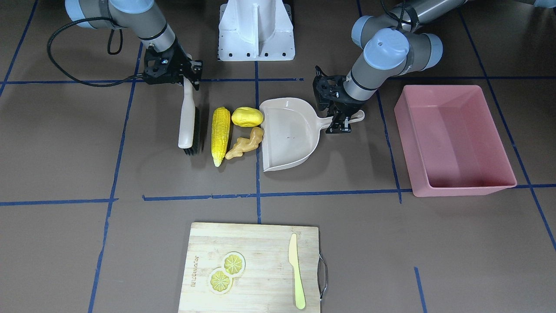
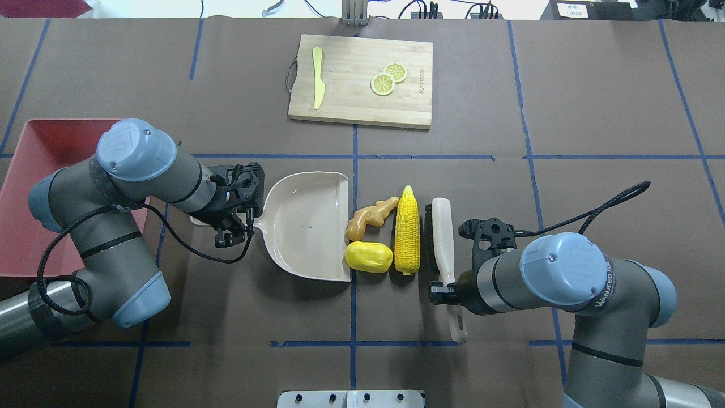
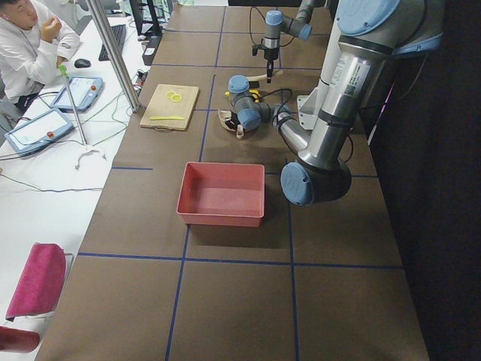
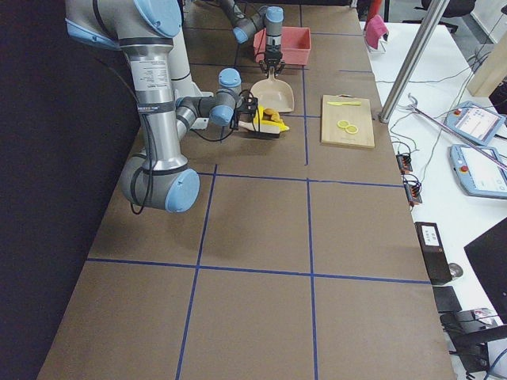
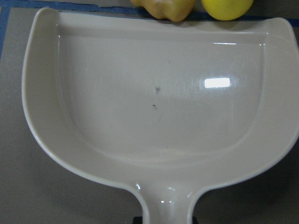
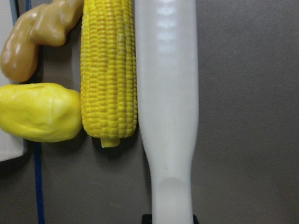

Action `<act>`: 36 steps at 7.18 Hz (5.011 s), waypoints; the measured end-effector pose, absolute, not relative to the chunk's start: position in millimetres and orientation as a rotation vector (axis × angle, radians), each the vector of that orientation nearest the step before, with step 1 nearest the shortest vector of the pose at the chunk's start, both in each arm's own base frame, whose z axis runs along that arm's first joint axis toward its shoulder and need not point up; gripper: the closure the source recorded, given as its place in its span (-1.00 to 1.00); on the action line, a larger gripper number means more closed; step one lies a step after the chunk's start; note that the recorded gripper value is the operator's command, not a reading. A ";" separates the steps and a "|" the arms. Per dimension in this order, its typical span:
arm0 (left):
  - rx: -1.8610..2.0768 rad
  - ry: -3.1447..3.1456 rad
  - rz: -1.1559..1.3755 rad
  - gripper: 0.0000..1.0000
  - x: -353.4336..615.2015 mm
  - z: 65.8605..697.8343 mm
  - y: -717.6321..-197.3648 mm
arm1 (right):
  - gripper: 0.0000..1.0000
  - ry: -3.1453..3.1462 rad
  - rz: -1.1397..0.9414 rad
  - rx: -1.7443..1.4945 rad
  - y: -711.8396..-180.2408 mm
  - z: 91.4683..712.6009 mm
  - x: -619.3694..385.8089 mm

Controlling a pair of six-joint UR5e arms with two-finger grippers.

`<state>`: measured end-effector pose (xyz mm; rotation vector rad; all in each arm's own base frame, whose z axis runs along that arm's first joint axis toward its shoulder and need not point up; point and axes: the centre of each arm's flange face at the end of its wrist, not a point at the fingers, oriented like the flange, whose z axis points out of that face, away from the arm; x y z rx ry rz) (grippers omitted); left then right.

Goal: Sweep and dump trash into bin
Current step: 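Carry the brush with the right gripper behind the corn, potato and ginger, then sweep the corn, potato and ginger into the dustpan with the right gripper's brush, then lift the brush away from the dustpan with the right gripper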

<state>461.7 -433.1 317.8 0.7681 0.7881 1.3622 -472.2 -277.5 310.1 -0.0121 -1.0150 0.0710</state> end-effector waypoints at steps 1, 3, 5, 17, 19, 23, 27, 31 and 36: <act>0.768 0.788 1.362 0.88 461.4 317.7 -433.1 | 1.00 -1.016 0.067 -0.012 -274.1 309.0 -477.9; 0.766 0.788 1.361 0.88 461.3 318.5 -432.7 | 1.00 -1.025 0.066 -0.011 -273.5 302.0 -486.8; 0.759 0.785 1.362 0.88 462.6 321.9 -431.7 | 1.00 -1.038 0.074 -0.019 -272.4 293.6 -492.4; 0.757 0.775 1.362 0.88 466.7 323.5 -432.9 | 1.00 -1.088 0.083 -0.031 -285.3 236.1 -557.4; 0.757 0.775 1.362 0.88 466.7 323.6 -432.9 | 1.00 -1.099 0.077 -0.029 -290.1 218.3 -576.6; 0.758 0.777 1.362 0.88 466.8 322.3 -432.9 | 1.00 -1.124 0.064 -0.026 -290.4 191.6 -594.7; 0.760 0.777 1.361 0.88 467.0 321.4 -433.4 | 1.00 -1.131 0.050 -0.018 -291.7 182.0 -603.7; 0.758 0.776 1.360 0.88 466.9 322.4 -433.9 | 1.00 -1.118 0.054 -0.023 -292.2 189.6 -602.0; 0.757 0.776 1.360 0.88 467.1 323.1 -434.2 | 1.00 -0.994 0.074 -0.030 -302.0 194.7 -582.3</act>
